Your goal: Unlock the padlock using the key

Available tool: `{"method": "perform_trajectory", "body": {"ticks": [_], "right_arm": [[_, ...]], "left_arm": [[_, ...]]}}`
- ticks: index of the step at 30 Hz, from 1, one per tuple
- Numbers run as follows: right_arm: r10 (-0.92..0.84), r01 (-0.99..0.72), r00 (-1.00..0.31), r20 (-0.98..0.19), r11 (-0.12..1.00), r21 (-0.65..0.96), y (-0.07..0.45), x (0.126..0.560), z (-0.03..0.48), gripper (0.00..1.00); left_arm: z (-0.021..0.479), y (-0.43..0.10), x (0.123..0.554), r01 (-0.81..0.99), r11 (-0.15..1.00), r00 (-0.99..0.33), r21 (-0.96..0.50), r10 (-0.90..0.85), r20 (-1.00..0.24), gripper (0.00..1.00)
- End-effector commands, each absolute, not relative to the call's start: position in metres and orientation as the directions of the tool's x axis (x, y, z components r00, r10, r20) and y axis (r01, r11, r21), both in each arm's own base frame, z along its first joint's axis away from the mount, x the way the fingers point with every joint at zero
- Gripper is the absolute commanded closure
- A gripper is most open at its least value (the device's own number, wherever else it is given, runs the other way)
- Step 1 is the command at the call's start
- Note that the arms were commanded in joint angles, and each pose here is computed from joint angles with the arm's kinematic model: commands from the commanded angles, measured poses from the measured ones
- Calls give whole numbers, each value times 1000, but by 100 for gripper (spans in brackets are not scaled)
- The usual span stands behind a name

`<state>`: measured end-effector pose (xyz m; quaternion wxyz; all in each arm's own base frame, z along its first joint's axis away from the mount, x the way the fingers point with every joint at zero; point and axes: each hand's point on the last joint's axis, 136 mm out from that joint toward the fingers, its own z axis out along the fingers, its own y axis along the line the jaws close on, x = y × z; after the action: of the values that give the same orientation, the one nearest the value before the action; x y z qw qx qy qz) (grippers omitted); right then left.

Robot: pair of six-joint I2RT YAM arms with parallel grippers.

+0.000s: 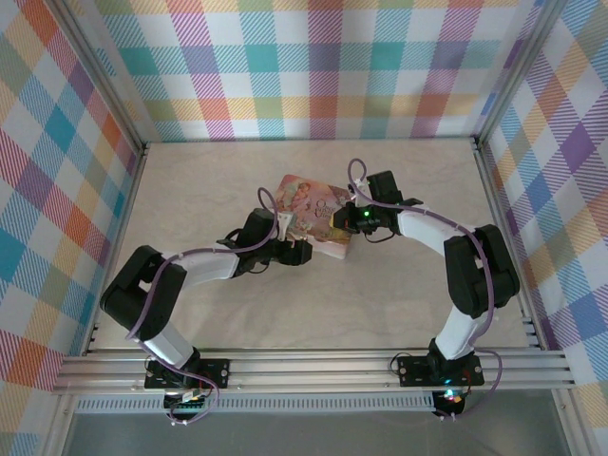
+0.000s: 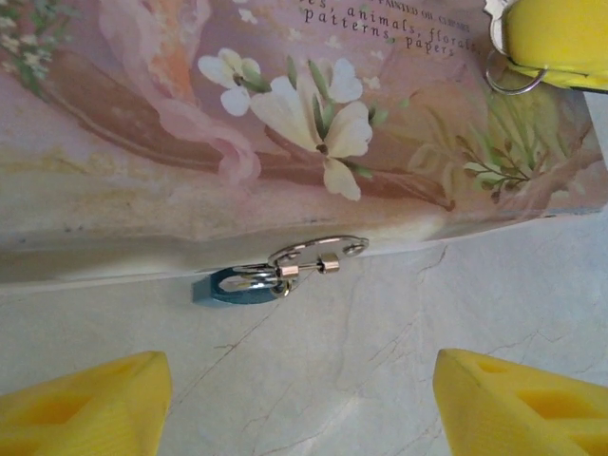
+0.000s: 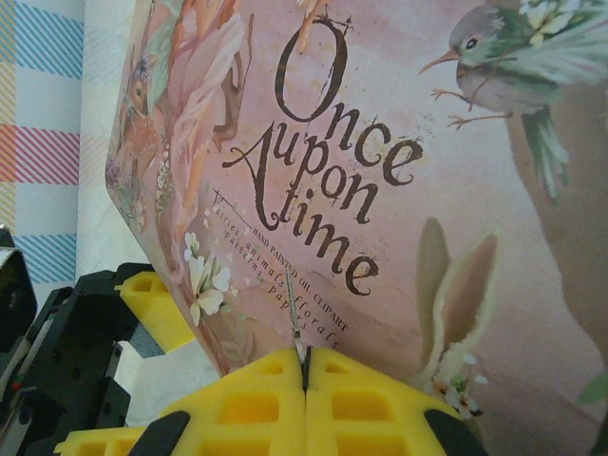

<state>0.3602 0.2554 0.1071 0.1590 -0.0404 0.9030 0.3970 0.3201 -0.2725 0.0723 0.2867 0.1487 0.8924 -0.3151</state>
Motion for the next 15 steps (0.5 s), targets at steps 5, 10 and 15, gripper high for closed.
{"method": "perform_trajectory", "body": {"ticks": [5, 10, 15], "right_arm": [[45, -127, -970, -237, 741, 660, 246, 344, 73, 100], [44, -126, -971, -235, 743, 657, 246, 344, 72, 100], [42, -129, -970, -238, 742, 657, 247, 344, 72, 100]], "left_arm": [[63, -281, 328, 488, 740, -750, -463, 85, -656, 30], [55, -282, 337, 482, 754, -738, -445, 76, -670, 32], [53, -286, 342, 487, 749, -735, -450, 73, -674, 35]]}}
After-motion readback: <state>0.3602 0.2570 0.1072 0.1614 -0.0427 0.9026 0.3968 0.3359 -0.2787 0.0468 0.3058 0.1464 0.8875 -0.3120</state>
